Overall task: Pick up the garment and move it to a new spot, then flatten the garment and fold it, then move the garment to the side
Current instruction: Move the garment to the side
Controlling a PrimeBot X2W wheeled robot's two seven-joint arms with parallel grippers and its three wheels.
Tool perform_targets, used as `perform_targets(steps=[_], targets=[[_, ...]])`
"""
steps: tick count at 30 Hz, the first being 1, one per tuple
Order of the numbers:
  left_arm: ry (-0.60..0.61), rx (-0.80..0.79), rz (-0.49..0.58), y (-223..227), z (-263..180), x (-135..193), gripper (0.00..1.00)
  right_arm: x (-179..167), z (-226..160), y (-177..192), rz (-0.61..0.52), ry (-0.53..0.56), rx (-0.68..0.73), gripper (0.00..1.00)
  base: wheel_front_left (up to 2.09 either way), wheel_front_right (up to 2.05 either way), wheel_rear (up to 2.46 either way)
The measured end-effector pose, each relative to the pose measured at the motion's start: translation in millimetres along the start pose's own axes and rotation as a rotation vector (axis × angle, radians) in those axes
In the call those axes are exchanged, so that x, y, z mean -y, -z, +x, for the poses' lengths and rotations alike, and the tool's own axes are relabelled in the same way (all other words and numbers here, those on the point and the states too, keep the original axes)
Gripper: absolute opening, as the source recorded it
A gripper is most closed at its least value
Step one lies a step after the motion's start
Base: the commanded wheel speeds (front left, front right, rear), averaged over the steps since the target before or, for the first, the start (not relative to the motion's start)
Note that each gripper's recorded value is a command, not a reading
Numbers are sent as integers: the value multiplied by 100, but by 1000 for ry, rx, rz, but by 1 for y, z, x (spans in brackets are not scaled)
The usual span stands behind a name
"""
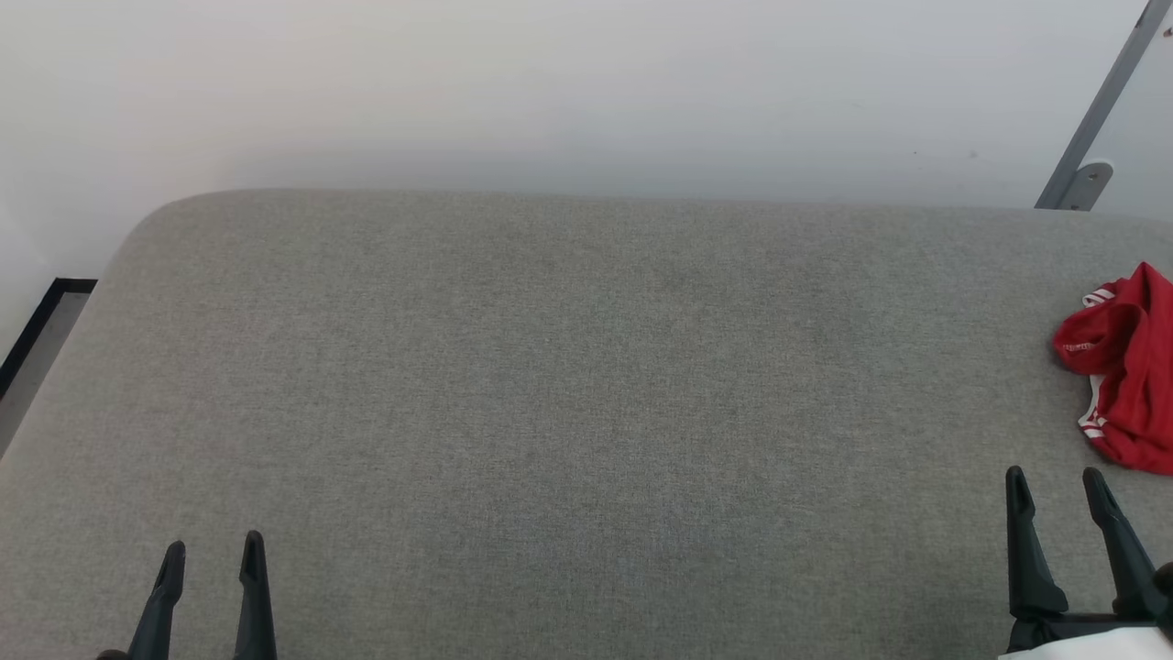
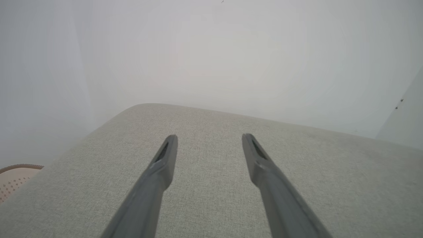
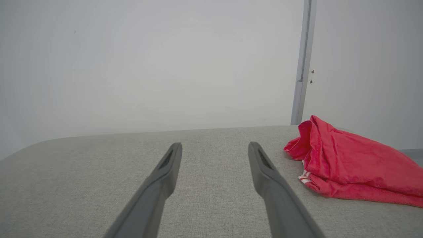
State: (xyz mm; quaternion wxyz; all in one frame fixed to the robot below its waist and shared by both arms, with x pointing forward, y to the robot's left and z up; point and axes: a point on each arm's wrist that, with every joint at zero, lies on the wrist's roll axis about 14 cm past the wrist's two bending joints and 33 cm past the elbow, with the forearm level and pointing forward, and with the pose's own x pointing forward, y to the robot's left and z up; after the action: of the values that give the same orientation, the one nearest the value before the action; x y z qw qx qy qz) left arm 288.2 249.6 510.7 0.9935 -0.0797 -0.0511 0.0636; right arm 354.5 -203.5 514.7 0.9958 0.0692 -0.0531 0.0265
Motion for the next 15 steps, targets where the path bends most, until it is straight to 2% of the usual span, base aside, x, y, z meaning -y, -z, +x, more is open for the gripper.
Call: perform_targets(steps=[15], targets=[[7,-3,1,1,0,2,100,-3,-2,5,10,-2,-15,100,0,0,0]])
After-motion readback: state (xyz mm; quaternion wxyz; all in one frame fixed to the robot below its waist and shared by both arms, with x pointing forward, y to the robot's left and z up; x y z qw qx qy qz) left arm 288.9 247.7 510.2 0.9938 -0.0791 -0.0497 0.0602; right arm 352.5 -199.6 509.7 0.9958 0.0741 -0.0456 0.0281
